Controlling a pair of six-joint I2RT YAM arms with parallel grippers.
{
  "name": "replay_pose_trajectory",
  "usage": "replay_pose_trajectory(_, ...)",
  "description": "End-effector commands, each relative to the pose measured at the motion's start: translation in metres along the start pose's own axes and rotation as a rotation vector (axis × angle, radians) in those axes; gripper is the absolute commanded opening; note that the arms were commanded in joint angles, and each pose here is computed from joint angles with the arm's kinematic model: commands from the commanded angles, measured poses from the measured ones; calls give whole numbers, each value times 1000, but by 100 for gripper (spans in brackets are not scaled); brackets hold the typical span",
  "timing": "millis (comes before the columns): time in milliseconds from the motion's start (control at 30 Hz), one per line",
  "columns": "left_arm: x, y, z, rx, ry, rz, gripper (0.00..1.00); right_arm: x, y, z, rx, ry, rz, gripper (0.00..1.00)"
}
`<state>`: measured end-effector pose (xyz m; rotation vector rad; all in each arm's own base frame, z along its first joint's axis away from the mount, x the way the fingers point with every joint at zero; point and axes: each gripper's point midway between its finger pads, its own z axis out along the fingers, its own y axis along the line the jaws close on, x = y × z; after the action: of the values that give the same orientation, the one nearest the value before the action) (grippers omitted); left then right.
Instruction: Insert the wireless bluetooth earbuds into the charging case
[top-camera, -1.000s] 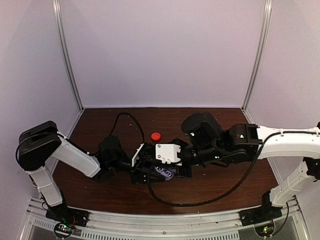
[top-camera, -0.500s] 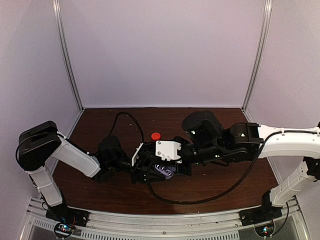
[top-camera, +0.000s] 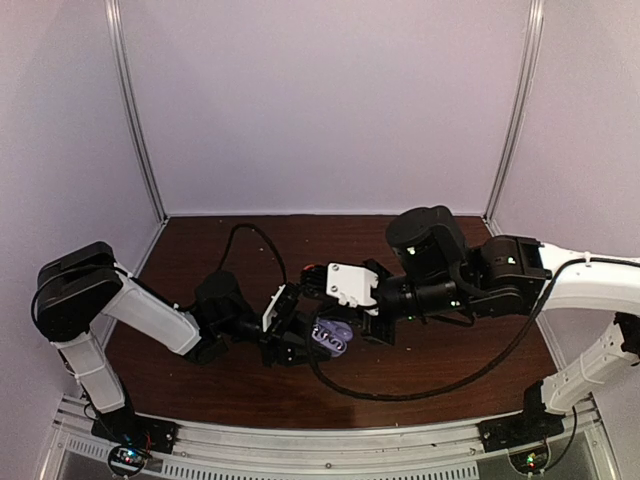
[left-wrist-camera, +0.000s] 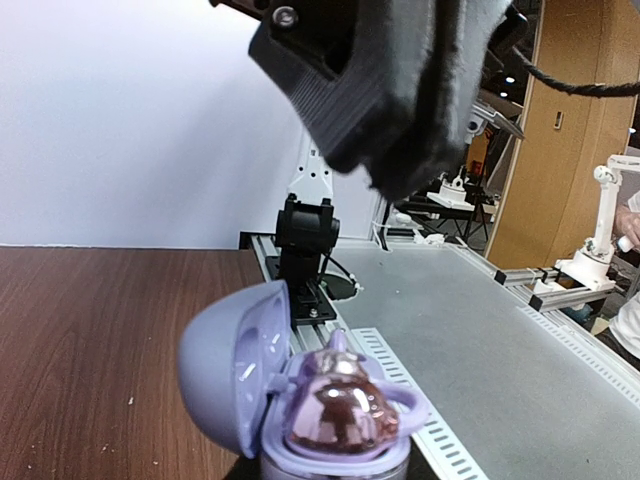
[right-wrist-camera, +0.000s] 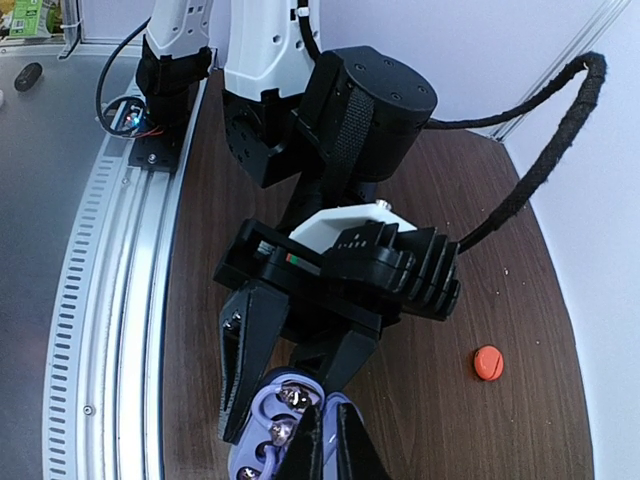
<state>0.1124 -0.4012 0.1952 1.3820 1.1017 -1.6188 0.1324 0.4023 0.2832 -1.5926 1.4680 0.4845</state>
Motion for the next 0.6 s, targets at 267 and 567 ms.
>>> replay_pose_trajectory(267,-27,-5,0,16,-59,102,0,26,6,-1,-11,84,42,6)
replay_pose_trajectory(567,-26,-6,0,19,-58,99,0,38,11,8,-28,120,31,8)
